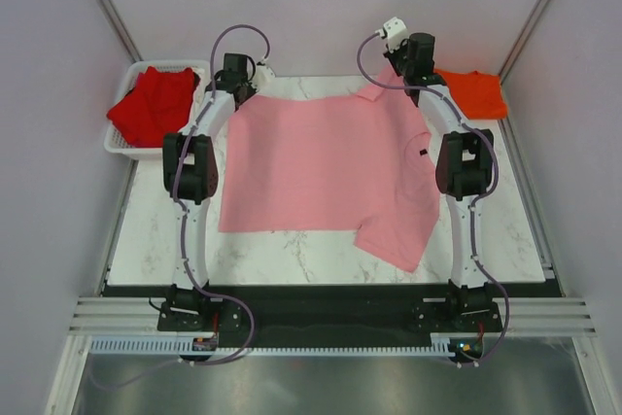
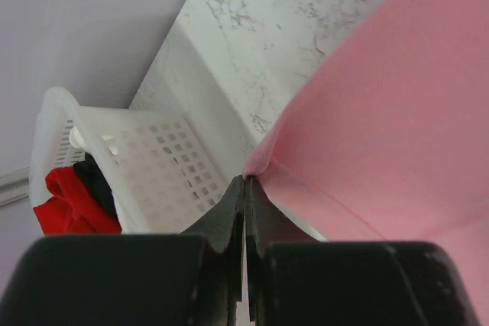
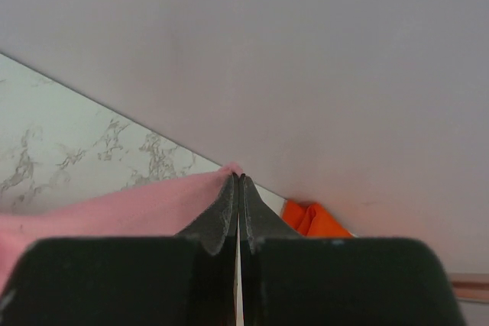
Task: Fold and stack the t-shirts
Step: Flatten the tshirt out, then fold the tshirt
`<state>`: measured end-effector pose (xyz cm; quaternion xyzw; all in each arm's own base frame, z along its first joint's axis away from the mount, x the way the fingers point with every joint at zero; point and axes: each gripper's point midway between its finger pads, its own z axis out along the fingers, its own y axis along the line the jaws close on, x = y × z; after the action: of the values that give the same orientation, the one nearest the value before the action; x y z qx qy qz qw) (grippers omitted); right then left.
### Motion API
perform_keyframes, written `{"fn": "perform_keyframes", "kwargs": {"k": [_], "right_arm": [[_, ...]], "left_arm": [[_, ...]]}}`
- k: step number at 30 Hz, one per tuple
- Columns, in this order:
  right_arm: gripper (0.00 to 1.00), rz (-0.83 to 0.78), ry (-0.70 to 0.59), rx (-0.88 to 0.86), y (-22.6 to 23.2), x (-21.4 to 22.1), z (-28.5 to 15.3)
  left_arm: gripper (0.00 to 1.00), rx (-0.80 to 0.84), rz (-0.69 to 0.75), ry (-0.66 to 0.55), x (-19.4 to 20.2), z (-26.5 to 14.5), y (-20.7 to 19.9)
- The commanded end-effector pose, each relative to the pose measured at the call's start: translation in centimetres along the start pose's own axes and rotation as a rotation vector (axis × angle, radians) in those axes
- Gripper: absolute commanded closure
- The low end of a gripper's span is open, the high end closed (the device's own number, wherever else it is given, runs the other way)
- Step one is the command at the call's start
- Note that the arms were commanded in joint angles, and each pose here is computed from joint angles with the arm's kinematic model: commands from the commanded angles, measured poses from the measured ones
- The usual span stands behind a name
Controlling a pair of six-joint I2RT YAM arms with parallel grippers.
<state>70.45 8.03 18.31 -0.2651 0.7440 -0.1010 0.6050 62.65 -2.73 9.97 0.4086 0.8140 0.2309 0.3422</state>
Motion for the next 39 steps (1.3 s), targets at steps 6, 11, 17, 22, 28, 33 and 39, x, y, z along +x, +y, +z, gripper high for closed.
{"fn": "perform_keyframes", "kwargs": {"k": [6,11,17,22,28,33,39], "right_arm": [[1.0,-0.001,-0.067,0.115,-1.4,-1.4,1.9],[1.0,-0.02,-0.047,0.094,-0.9,-0.9,1.3],[1.0,-0.068,-0.026,0.085,-1.8,-1.8,-1.8],[1.0,-0.085,-0.021,0.097,-3.1,-3.0,-4.7],[1.0,-0.088,-0.015,0.101,-3.9,-3.7,-7.3],[1.0,-0.096,0.006,0.097,-3.8,-3.5,-9.1],[1.0,-0.094,0.031,0.079,-3.6,-3.3,-12.0]], "left_arm": [[0.98,-0.119,-0.093,-0.048,-2.2,0.3,4.0],[0.98,-0.114,-0.123,-0.07,-2.8,-0.5,4.1],[0.98,-0.094,-0.182,-0.124,-3.8,-3.6,4.6],[0.98,-0.098,-0.197,-0.161,-4.3,-7.1,5.6],[0.98,-0.066,-0.186,-0.17,-3.7,-9.2,4.8],[0.98,-0.041,-0.199,-0.158,-2.7,-10.4,3.7],[0.98,-0.018,-0.195,-0.143,-1.5,-11.7,2.4]]}}
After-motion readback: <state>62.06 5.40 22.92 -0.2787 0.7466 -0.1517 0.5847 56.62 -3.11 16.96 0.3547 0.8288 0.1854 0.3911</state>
